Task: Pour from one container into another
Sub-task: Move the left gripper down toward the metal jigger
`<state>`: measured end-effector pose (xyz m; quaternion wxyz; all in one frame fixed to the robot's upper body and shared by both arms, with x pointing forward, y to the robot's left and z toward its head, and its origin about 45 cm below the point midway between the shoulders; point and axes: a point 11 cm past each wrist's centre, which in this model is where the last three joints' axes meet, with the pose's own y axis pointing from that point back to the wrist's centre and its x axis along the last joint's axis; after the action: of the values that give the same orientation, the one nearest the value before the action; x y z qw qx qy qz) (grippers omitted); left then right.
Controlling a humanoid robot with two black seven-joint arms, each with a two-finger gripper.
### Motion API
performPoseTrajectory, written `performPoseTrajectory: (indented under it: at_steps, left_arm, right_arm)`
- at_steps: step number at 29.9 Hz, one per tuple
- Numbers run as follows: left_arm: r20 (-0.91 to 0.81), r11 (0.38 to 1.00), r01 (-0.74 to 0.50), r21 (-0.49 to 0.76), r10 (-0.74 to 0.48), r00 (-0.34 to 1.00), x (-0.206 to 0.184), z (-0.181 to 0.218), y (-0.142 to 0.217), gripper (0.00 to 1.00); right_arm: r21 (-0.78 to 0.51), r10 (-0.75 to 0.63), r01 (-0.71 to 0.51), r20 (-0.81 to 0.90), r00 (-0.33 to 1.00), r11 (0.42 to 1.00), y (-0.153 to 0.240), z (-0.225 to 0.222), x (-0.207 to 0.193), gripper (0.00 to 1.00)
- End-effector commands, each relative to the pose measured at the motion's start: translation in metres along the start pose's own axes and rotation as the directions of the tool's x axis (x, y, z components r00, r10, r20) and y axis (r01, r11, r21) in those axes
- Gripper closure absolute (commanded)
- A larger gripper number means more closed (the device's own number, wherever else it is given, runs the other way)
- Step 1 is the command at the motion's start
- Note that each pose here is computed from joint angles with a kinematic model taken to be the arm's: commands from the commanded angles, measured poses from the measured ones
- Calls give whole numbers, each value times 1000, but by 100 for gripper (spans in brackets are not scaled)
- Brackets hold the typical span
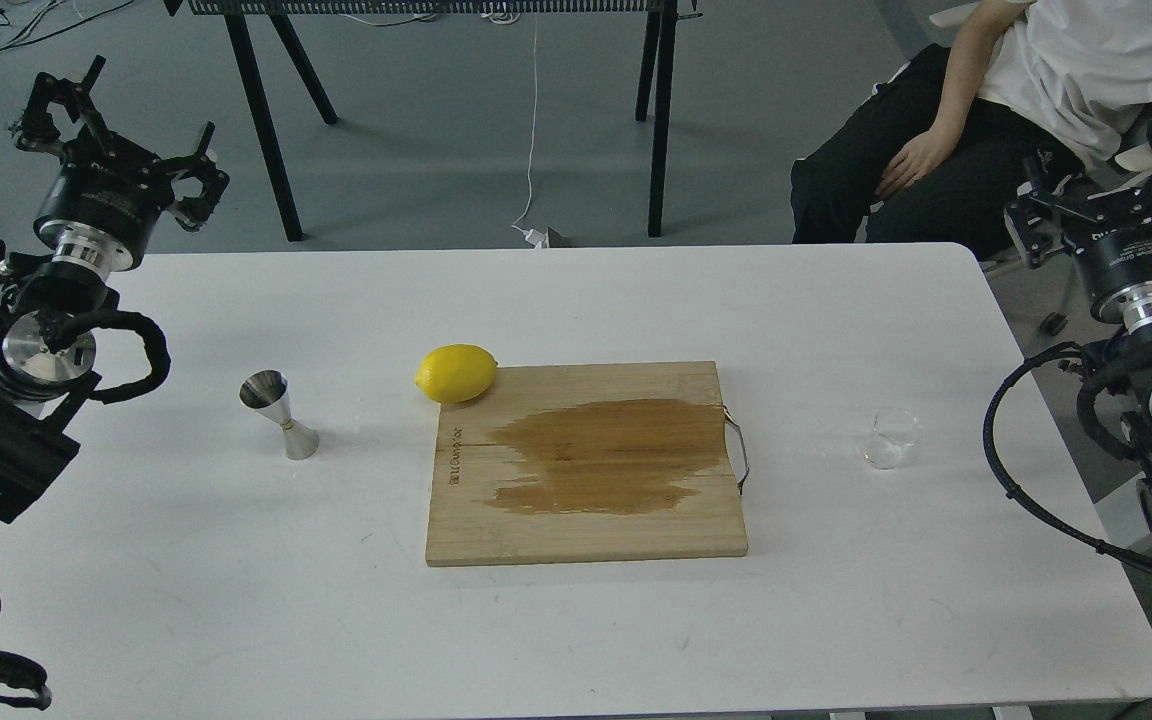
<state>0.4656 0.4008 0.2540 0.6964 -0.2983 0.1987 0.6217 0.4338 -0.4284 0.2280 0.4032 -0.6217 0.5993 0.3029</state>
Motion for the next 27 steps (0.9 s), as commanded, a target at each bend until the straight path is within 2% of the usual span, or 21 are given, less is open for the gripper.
performPoseTrajectory:
  at_steps: [1,7,12,16,21,27]
  left_arm:
    - [0,1000,4,-2,-4,1000,-2,-1,-1,0]
    - [-30,1000,17,-18,-18,999,-8,-3,-3,0]
    - [10,999,30,38,-30,999,-9,-15,1,0]
    - [90,988,121,97,-129,988,-27,-4,4,0]
    - [279,919,328,218,-381,882,-78,17,17,0]
    - [488,875,368,314,-482,728,-121,30,45,0]
  right_arm:
    - [-5,1,-1,6,1000,1000,0,5,0,0]
    - [1,1,-1,10,1000,1000,1,3,1,0]
    - [11,17,-17,-6,1000,1000,7,-8,7,0]
    - [12,21,-21,-11,1000,1000,9,-11,9,0]
    - [-7,32,-32,-17,999,999,12,-6,14,0]
    - [-4,53,-53,-18,998,999,20,-6,23,0]
